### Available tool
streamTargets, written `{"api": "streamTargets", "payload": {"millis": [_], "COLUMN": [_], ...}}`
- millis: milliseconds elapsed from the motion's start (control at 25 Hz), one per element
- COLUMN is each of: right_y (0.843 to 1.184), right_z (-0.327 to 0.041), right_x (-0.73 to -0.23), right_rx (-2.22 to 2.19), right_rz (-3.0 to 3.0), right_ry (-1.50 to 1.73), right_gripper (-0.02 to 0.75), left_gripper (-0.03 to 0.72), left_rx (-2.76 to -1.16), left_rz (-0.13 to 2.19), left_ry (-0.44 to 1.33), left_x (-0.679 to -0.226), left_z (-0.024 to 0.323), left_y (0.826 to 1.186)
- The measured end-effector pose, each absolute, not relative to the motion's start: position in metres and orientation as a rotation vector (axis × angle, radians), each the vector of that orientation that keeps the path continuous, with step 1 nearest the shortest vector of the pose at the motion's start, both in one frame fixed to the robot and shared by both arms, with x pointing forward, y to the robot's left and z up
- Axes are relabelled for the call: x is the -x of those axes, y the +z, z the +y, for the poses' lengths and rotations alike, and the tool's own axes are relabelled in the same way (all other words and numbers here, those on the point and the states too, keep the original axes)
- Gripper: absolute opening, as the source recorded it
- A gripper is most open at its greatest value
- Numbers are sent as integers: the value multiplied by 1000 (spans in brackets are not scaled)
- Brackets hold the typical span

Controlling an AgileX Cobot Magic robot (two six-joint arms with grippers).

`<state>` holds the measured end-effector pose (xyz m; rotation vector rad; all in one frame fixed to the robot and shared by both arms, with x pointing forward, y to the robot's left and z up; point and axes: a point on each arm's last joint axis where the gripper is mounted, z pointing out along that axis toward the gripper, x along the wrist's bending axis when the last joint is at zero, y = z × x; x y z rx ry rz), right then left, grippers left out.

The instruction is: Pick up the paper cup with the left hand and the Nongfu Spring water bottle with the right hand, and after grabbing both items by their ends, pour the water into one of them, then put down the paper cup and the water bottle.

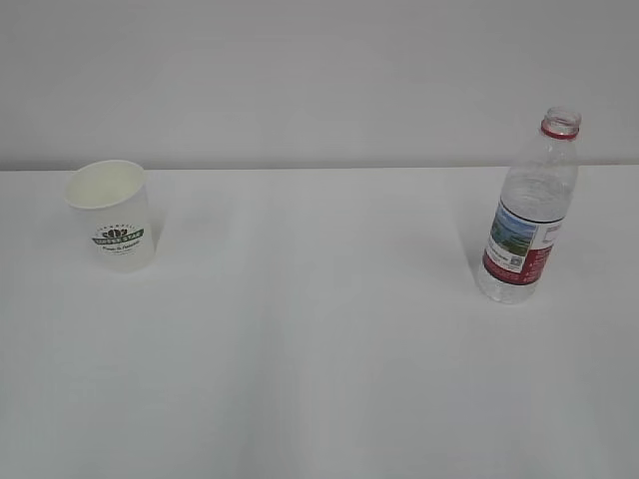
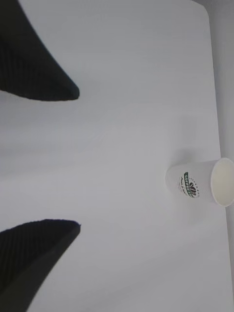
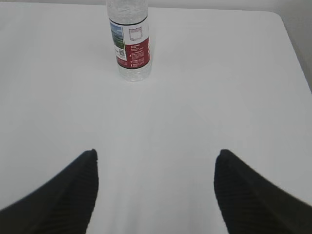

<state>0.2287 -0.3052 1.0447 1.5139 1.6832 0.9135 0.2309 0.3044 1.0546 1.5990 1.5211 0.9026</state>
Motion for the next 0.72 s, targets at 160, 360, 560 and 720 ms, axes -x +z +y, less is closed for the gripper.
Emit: {"api": "streamTargets", "payload": {"millis": [160, 360, 560, 720], "right_y": [1045, 1045, 1045, 1045], "right_z": [-305, -305, -305, -305], "right_x": [-229, -229, -229, -229], "right_rx": [-1514, -1514, -1514, -1514], "right_rz": [1683, 1683, 1683, 1683], "right_ry": [914, 914, 914, 914], "right_gripper": [557, 557, 557, 557], "left_gripper": [538, 526, 507, 488], "left_rx": [-1599, -1599, -1599, -1599], "left_rz": [1521, 1521, 1521, 1521], "left_ry": [903, 903, 903, 903], "left_x": [-231, -231, -231, -231], "left_z": [304, 304, 304, 304], "left_y": [1055, 1055, 1055, 1055]}}
